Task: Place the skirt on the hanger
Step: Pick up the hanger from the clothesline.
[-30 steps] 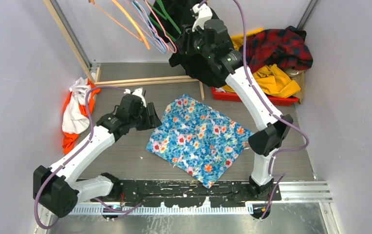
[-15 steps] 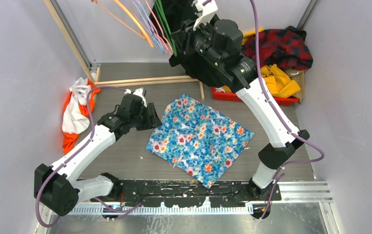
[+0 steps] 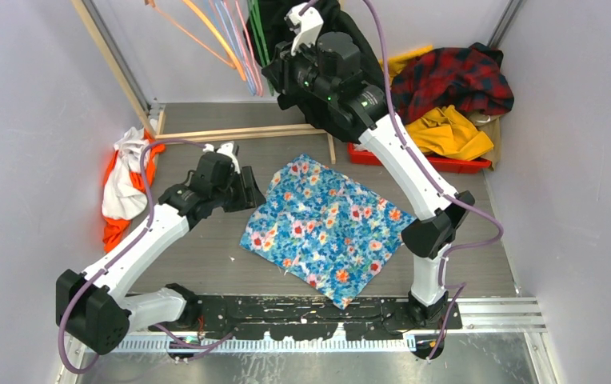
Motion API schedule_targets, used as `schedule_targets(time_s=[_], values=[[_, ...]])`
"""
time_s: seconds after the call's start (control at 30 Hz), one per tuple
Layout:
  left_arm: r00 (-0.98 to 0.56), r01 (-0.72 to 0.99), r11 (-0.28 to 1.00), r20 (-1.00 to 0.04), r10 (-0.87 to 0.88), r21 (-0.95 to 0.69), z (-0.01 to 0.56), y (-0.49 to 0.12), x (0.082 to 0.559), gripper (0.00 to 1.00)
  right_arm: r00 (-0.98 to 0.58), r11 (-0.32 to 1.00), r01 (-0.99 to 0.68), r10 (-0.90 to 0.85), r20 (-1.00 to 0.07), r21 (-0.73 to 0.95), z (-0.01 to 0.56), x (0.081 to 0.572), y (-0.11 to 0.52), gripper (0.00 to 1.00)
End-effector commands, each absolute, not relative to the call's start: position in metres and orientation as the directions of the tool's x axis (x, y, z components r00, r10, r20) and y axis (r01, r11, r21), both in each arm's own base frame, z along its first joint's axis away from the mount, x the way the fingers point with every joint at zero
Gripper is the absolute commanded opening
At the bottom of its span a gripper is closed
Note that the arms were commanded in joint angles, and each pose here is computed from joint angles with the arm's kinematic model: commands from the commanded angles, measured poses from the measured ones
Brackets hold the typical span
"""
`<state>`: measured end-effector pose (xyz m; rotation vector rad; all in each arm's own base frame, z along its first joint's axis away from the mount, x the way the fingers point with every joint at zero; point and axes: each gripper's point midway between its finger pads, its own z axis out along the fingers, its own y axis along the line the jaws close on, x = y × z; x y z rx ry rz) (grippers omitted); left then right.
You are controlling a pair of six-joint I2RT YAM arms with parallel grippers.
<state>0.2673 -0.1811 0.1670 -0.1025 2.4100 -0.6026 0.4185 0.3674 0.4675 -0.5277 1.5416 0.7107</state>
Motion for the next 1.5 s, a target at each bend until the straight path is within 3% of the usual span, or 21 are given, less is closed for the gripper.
schedule_targets(time_s=[0.0, 0.8, 1.03, 1.47], values=[[-0.751, 0.12, 0.875, -0.619, -0.229, -0.469, 0.189, -0.185, 0.28, 0.55, -0.008, 0.66, -0.741, 0.175, -0.985, 0.123, 0.52, 0.394, 0.363, 0.36], [-0.761, 0.116, 0.863, -0.602, -0.241, -0.492, 0.182, -0.185, 0.285, 0.54, 0.07, 0.649, -0.759, 0.154, -0.986, 0.048, 0.543, 0.35, 0.373, 0.44], [-0.759, 0.111, 0.863, -0.603, -0.247, -0.494, 0.183, -0.183, 0.284, 0.54, 0.033, 0.677, -0.734, 0.115, -0.993, 0.054, 0.518, 0.379, 0.39, 0.44], [-0.76, 0.107, 0.861, -0.6, -0.251, -0.497, 0.182, -0.18, 0.282, 0.54, -0.02, 0.755, -0.646, 0.134, -0.991, 0.115, 0.5, 0.427, 0.357, 0.45]])
